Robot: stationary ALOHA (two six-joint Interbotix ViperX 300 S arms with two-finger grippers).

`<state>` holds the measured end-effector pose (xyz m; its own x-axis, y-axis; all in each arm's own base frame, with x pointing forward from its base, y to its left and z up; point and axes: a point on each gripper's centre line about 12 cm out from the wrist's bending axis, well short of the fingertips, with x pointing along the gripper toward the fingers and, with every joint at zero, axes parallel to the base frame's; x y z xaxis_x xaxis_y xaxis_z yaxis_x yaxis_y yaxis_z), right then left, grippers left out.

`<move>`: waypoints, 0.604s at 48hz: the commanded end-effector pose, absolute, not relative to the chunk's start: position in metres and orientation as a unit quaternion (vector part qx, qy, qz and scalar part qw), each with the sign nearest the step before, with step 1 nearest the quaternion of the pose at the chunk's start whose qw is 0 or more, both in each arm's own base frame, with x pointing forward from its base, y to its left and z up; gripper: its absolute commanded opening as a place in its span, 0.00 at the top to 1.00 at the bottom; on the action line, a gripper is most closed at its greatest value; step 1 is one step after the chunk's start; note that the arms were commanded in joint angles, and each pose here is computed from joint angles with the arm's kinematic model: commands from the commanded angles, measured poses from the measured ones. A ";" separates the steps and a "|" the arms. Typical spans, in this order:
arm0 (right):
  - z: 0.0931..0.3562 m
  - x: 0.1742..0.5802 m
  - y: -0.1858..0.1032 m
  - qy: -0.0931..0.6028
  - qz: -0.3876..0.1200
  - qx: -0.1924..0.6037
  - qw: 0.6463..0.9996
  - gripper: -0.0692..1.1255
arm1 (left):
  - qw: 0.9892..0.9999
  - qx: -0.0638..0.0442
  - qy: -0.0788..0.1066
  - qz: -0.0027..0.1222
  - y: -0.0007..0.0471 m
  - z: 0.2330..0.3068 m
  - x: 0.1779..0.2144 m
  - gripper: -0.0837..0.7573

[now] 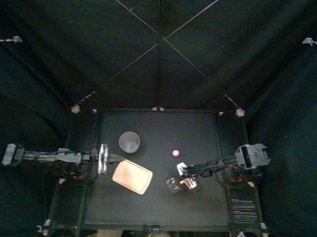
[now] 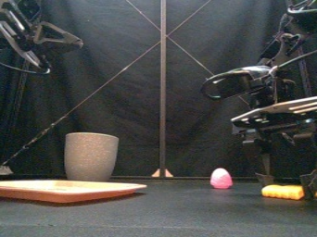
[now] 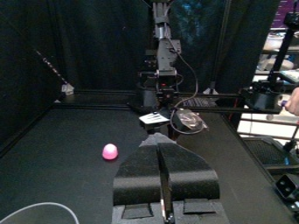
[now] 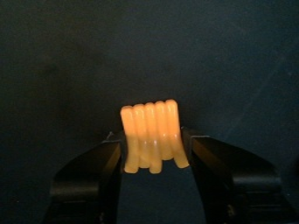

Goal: Pick the fries then place it on the pink plate
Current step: Place fries on the pink plate

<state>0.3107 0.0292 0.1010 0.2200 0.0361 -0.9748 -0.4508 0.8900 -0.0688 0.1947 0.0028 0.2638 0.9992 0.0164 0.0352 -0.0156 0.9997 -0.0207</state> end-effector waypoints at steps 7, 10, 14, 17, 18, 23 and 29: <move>0.108 0.322 0.029 0.593 0.152 -0.167 0.773 0.46 | 1.000 -0.015 -0.026 0.008 0.0026 0.2689 0.1963 0.91; 0.113 0.327 0.028 0.587 0.149 -0.165 0.779 0.46 | 0.999 -0.015 -0.027 0.008 0.0026 0.2691 0.1963 0.91; 0.126 0.341 0.029 0.568 0.144 -0.160 0.795 0.46 | 0.999 -0.015 -0.027 0.008 0.0026 0.2691 0.1963 0.91; 0.138 0.354 0.031 0.549 0.140 -0.156 0.809 0.46 | 1.000 -0.015 -0.026 0.008 0.0026 0.2689 0.1963 0.91; 0.145 0.362 0.032 0.537 0.139 -0.152 0.818 0.46 | 1.000 -0.015 -0.026 0.008 0.0026 0.2689 0.1963 0.91; 0.167 0.386 0.035 0.500 0.131 -0.135 0.845 0.46 | 0.999 -0.015 -0.026 0.011 0.0038 0.2689 0.1963 0.91; 0.183 0.419 0.029 0.451 0.112 -0.121 0.877 0.46 | 0.999 -0.015 -0.025 0.020 0.0072 0.2681 0.1961 0.91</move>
